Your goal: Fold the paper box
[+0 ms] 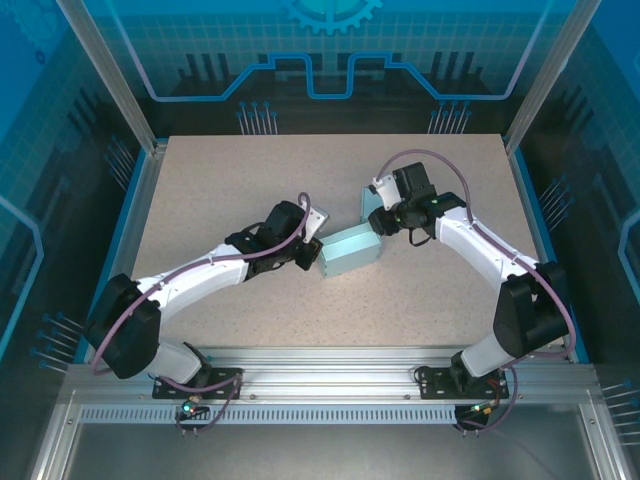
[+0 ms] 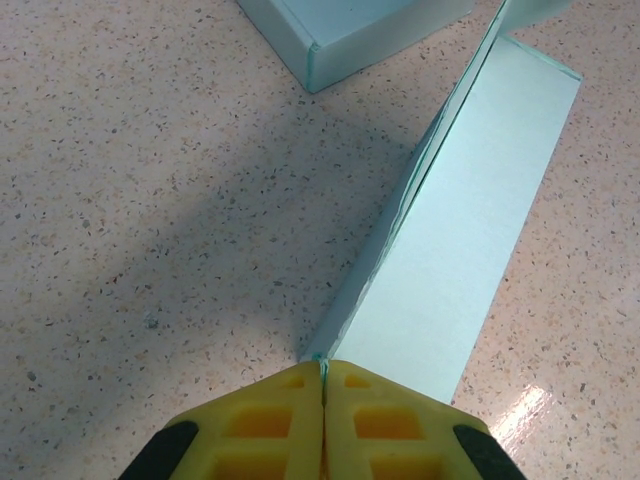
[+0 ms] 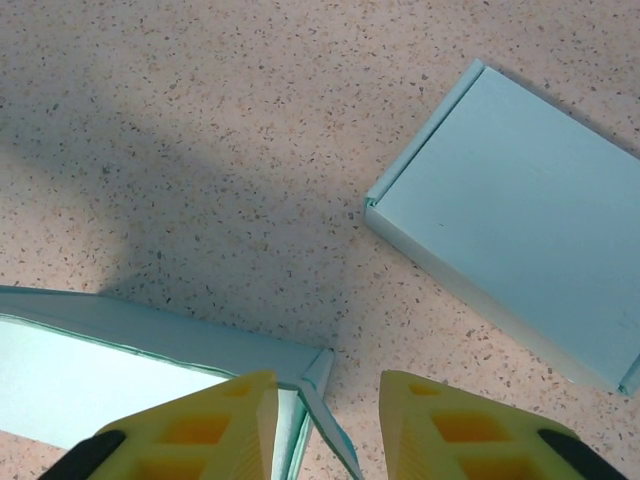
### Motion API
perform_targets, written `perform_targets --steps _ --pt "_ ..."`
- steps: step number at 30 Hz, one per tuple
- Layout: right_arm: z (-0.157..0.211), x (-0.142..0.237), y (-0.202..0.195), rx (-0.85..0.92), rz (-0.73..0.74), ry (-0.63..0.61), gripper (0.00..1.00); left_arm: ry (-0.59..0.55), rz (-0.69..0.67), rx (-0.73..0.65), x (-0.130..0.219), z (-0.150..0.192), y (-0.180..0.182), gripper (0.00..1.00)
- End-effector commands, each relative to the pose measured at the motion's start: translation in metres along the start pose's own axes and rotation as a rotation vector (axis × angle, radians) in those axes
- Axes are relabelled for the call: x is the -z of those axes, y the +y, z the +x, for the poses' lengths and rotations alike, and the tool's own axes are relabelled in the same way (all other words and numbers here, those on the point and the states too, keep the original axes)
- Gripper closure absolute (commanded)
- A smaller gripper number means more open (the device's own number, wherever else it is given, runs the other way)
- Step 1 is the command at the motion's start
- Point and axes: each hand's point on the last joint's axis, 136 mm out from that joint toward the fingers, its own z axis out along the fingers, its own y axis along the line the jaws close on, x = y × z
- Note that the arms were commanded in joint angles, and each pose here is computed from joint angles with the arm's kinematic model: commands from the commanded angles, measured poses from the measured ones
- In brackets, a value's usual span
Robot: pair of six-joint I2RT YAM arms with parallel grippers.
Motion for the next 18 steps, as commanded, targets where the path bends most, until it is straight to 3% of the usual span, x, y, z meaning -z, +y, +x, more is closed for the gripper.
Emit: perform_targets --steps 1,8,12,18 --pt "0.011 -0.002 0.005 -0.024 -0.038 0.020 0.65 0.019 -0.013 -0.011 -0.002 -0.001 0.000 0.91" --pt "0.015 0.004 0.008 -0.033 -0.046 0.005 0.66 0.015 -0.010 -0.012 -0.002 -0.002 -0.001 0.91" --pt "0.014 0.006 0.010 -0.055 -0.053 -0.005 0.78 0.009 -0.010 -0.002 -0.002 -0.003 -0.001 0.91" --pt "0.012 0.012 0.016 -0.150 -0.034 -0.016 0.83 -0.048 0.022 0.135 -0.003 -0.014 -0.007 0.89"
